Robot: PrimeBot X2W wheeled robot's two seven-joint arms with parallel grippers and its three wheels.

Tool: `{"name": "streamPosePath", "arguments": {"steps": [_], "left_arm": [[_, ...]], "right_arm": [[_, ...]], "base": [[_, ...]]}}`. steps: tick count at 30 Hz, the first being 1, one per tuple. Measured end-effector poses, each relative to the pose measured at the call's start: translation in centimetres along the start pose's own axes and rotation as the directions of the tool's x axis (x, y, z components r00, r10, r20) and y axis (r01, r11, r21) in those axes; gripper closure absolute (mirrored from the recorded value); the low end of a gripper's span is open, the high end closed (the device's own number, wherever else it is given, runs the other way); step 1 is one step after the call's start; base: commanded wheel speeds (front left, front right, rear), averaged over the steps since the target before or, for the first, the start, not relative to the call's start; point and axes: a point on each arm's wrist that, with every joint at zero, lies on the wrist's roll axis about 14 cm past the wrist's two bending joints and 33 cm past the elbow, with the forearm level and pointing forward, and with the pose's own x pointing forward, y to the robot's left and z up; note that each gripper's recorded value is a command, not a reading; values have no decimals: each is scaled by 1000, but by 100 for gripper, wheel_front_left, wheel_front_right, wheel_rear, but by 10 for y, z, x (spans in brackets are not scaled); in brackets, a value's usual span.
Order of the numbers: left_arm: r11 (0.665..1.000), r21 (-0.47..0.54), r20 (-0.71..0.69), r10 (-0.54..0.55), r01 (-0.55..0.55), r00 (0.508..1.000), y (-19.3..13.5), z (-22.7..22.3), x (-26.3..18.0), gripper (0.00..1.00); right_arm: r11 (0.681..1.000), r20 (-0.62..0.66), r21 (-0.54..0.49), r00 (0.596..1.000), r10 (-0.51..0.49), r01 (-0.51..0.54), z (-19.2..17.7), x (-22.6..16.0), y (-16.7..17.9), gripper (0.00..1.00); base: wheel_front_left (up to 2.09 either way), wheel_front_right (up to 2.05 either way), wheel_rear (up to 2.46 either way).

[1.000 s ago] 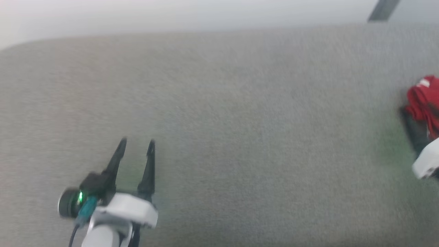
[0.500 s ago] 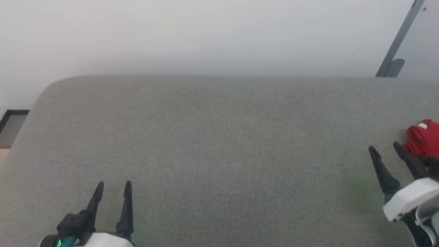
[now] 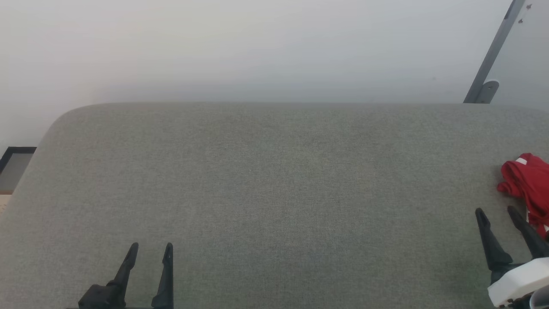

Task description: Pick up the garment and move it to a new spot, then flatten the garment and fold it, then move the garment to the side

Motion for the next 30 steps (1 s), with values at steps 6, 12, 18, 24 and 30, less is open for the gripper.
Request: {"name": "streamPosePath", "arguments": {"steps": [6,12,18,24,30], "left_arm": [[1000,-9,-1,-11,11,1000,-4,-1,1,0],[1000,-12,0,-14,14,1000,-4,0,2,0],[1000,-10,1,-20,20,1000,-5,0,3,0],[1000,-10,4,-22,22,1000,-6,1,4,0],[999,-42,4,-25,25,1000,-9,1,3,100]], "right_arm": [[1000,10,9,1000,-9,9,2,-3,3,0],[1000,14,18,1000,-11,10,4,-3,5,0],[1000,6,26,1000,-11,11,2,-5,7,0],[1000,6,29,1000,-10,10,2,-5,8,0],[999,-14,42,1000,-14,14,-6,-8,9,100]], "base": [[0,0,0],[0,0,0],[0,0,0],[0,0,0],[0,0,0]]}}
